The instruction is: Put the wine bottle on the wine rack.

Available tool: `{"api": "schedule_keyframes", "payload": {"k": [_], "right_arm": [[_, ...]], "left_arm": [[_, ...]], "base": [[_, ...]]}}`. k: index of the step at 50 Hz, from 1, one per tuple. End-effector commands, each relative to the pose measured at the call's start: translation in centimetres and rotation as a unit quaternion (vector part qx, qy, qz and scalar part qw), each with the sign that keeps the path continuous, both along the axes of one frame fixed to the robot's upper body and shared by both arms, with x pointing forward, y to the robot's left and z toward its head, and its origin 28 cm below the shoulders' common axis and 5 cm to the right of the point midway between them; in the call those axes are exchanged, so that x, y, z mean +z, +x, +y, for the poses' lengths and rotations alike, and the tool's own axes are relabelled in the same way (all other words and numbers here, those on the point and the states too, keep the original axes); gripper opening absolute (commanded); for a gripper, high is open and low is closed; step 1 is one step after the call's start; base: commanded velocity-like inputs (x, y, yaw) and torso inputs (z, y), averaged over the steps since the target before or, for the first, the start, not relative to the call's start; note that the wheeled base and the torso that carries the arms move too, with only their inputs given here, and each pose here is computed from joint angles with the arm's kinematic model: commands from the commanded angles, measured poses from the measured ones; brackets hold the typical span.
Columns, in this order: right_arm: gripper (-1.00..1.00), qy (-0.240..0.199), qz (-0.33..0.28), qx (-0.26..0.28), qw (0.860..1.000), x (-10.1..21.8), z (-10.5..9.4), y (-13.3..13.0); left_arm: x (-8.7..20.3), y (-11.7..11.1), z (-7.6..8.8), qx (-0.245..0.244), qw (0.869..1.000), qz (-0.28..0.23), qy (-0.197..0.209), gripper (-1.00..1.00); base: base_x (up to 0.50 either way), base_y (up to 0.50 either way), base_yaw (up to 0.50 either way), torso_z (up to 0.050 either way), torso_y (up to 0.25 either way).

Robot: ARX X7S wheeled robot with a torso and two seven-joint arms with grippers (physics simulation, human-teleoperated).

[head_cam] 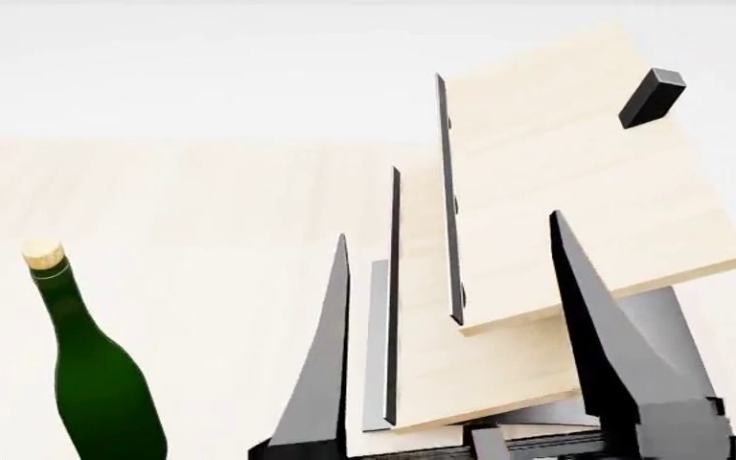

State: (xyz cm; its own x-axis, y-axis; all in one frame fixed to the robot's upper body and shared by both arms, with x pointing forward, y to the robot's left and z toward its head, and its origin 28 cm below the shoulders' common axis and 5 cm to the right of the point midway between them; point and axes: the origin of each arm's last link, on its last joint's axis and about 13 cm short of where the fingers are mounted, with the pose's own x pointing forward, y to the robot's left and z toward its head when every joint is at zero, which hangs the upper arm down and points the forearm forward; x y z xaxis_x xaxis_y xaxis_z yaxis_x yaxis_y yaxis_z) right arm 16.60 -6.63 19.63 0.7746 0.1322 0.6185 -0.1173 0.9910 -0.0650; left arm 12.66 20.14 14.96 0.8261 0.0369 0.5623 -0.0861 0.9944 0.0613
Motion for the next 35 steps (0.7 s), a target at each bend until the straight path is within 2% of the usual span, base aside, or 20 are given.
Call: {"api": "schedule_keyframes", "payload": {"k": [1,4,6,7,9,11,12,15,18,19,20,21,23,24,25,27,28,30,32,35], "right_arm": [[1.0,-0.019,-0.012,0.008,1.0,4.6,0.2,2.3],[1.0,-0.022,-0.01,-0.013,1.0,5.5,0.3,2.6],[1.0,-0.04,0.002,-0.003,0.999,5.8,0.4,3.4],[1.0,-0.033,0.005,0.0,0.999,6.2,0.4,3.6],[1.0,-0.035,0.024,0.038,0.998,7.4,0.5,3.8],[1.0,-0.039,0.029,0.038,0.998,8.1,0.5,4.4],[1.0,-0.04,0.06,0.066,0.995,8.7,0.5,5.2],[1.0,-0.032,0.105,0.092,0.99,9.3,0.4,6.0],[1.0,-0.045,0.126,0.108,0.985,9.3,0.4,6.7],[1.0,-0.061,0.13,0.104,0.984,9.3,0.4,7.3],[1.0,-0.057,0.134,0.109,0.983,9.3,0.4,7.5],[1.0,-0.079,0.133,0.115,0.981,9.3,0.3,7.6],[1.0,-0.057,0.172,0.166,0.969,9.4,0.2,7.6],[1.0,-0.059,0.18,0.183,0.965,9.5,0.2,7.5],[1.0,-0.059,0.204,0.211,0.954,9.5,0.2,7.3],[1.0,-0.075,0.221,0.217,0.948,9.9,0.0,7.2],[1.0,-0.071,0.241,0.245,0.936,9.9,0.0,7.3],[1.0,-0.041,0.297,0.263,0.917,10.2,-0.7,8.0],[1.0,-0.061,0.298,0.351,0.885,10.5,-0.5,6.9],[1.0,-0.048,0.33,0.39,0.858,11.1,-0.8,7.1]], "left_arm": [[0.1,0.0,0.0,0.001,1.0,-0.001,-0.001,1.0],[0.0,0.1,0.0,0.002,1.0,-0.001,-0.001,1.0],[0.0,0.0,0.0,0.002,1.0,-0.001,0.0,1.0],[0.1,0.0,0.1,0.002,1.0,-0.001,-0.001,1.0],[0.1,0.0,0.1,0.003,1.0,-0.002,-0.002,1.0],[0.0,0.0,0.1,0.004,1.0,-0.001,-0.001,1.0],[0.0,-0.1,0.0,0.002,1.0,-0.001,0.0,1.0],[0.1,0.0,0.0,0.002,1.0,-0.002,0.0,1.0],[0.0,0.0,0.0,0.003,1.0,-0.001,0.0,1.0],[0.0,-0.1,0.0,0.002,1.0,-0.002,0.001,1.0],[0.1,-0.1,0.0,0.002,1.0,-0.002,0.001,1.0],[0.0,-0.1,0.0,0.002,1.0,-0.002,0.001,1.0],[-0.1,0.0,0.0,0.003,1.0,-0.001,0.001,1.0],[-0.1,0.1,0.0,0.003,1.0,0.0,0.001,1.0],[-0.1,0.1,0.0,0.003,1.0,0.0,0.001,1.0],[-0.1,0.1,0.0,0.002,1.0,0.0,0.002,1.0],[-0.1,0.0,0.0,0.002,1.0,0.0,0.002,1.0],[-0.1,0.1,0.0,0.002,1.0,0.001,0.002,1.0],[-0.1,0.1,0.0,0.002,1.0,0.001,0.002,1.0],[-0.1,0.2,0.0,0.002,1.0,0.001,0.002,1.0]], "base": [[0.0,0.0,0.0,0.0,0.0],[0.0,0.0,0.0,0.0,0.0],[0.0,0.0,0.0,0.0,0.0],[0.0,0.0,0.0,0.0,0.0],[0.0,0.0,0.0,0.0,0.0],[0.0,0.0,0.0,0.0,0.0],[0.0,0.0,0.0,0.0,0.0],[0.0,0.0,0.0,0.0,0.0],[0.0,0.0,0.0,0.0,0.0],[0.0,0.0,0.0,0.0,0.0],[0.0,0.0,0.0,0.0,0.0],[0.0,0.0,0.0,0.0,0.0],[0.0,0.0,0.0,0.0,0.0],[0.0,0.0,0.0,0.0,0.0],[0.0,0.0,0.0,0.0,0.0],[0.0,0.0,0.0,0.0,0.0],[0.0,0.0,0.0,0.0,0.0],[0.0,0.0,0.0,0.0,0.0],[0.0,0.0,0.0,0.0,0.0],[0.0,0.0,0.0,0.0,0.0]]}}
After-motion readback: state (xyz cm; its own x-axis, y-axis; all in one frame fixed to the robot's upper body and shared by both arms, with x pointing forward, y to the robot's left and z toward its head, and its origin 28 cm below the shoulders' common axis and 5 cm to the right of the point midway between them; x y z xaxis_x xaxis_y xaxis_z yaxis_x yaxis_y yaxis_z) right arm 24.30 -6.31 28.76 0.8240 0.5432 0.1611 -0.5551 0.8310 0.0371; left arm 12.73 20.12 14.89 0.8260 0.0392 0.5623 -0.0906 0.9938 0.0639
